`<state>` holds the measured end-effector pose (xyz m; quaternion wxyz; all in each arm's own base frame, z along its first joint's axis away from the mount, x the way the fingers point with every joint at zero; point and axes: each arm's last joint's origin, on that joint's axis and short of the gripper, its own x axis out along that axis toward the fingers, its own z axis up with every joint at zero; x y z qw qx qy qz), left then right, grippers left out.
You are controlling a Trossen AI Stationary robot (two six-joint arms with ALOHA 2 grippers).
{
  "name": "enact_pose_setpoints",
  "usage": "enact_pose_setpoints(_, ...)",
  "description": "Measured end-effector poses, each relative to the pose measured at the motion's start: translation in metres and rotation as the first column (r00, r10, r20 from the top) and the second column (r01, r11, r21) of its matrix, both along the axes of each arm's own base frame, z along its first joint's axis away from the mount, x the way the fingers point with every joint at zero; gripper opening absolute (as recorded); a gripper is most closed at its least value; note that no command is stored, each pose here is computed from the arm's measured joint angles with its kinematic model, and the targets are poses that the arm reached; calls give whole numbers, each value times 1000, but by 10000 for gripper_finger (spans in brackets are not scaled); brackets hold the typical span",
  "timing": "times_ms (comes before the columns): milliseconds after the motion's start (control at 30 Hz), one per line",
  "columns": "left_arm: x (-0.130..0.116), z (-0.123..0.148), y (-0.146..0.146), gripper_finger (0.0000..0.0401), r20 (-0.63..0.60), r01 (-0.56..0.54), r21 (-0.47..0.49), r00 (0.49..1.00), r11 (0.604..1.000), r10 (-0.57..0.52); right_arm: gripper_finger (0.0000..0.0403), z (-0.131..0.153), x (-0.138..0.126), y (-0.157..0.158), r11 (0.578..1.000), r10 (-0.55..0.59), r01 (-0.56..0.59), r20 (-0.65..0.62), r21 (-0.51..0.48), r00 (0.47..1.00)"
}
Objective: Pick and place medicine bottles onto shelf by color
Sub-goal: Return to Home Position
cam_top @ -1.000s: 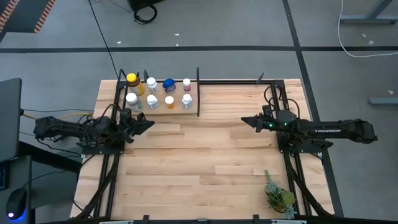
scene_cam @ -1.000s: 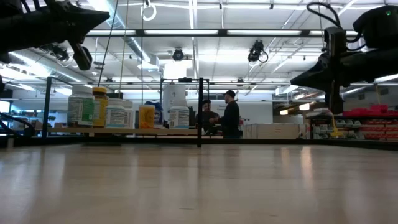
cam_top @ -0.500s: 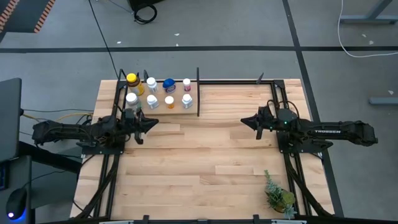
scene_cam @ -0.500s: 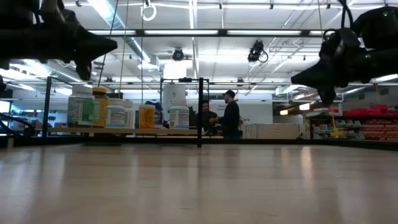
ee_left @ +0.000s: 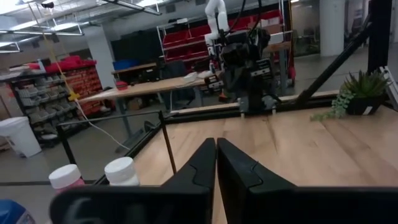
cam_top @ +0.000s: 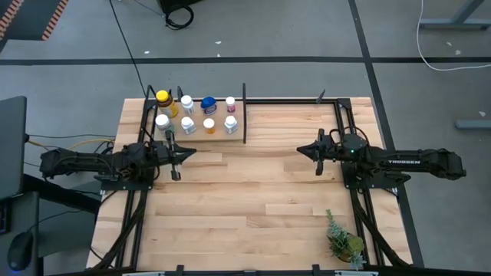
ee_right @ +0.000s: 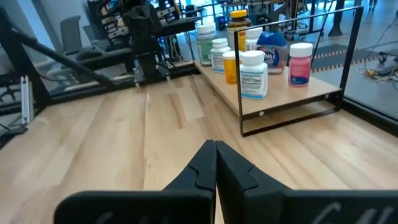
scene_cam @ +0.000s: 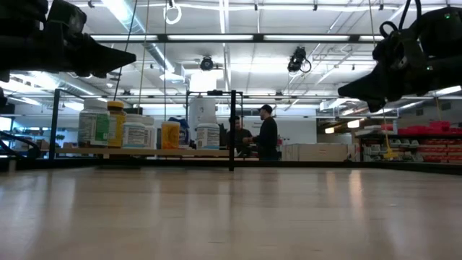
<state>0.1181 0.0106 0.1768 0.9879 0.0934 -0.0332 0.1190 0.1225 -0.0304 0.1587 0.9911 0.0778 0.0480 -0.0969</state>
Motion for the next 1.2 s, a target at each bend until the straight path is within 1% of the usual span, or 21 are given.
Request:
enact_pose_setpoints(100,0,0,0,26,0,0,0,1000,1000,0,7,2,0,0,1000,-2,2,19,7,1000)
enact_pose_setpoints(167,0,0,0,29,0,0,0,1000,1000,0,7,5,0,0,1000,-3,2,56,13,998)
enact_pose_setpoints(267,0,0,0,34,0,0,0,1000,1000,0,7,12,1,0,1000,-3,2,131,9,991)
enact_pose_setpoints(367,0,0,0,34,0,0,0,1000,1000,0,7,23,0,0,1000,3,2,237,-19,971)
enact_pose_setpoints(500,0,0,0,27,0,0,0,1000,1000,0,7,40,-4,1,998,17,9,397,-63,918)
enact_pose_setpoints(567,0,0,0,24,0,0,0,1000,1000,0,7,48,-7,3,996,33,8,471,-84,881)
enact_pose_setpoints(633,0,-1,0,22,-5,1,-1,1000,1000,-1,7,57,-13,5,994,53,7,552,-107,832)
enact_pose_setpoints(667,0,-1,0,21,-13,0,-1,1000,1000,0,7,59,-14,6,994,61,5,570,-112,819)
enact_pose_setpoints(733,0,-1,0,21,-11,2,-1,1000,1000,-2,7,59,-15,7,994,64,-1,567,-110,821)
enact_pose_setpoints(800,0,-2,0,23,-18,3,-1,1000,1000,-3,7,56,-15,8,995,65,-12,541,-101,839)
enact_pose_setpoints(900,-1,-5,0,29,-54,2,-3,999,1000,-2,7,43,-12,10,996,70,-42,441,-73,895)
enact_pose_setpoints(1000,-4,-16,0,33,-162,2,-8,987,1000,-3,7,31,-10,12,997,81,-72,326,-40,942)
enact_pose_setpoints(1100,-7,-28,-1,35,-282,1,-13,959,1000,-5,7,24,-9,16,994,109,-107,261,-23,959)
enact_pose_setpoints(1200,-9,-25,-1,36,-258,10,-13,966,1000,-13,7,20,-8,20,989,147,-148,223,-13,964)
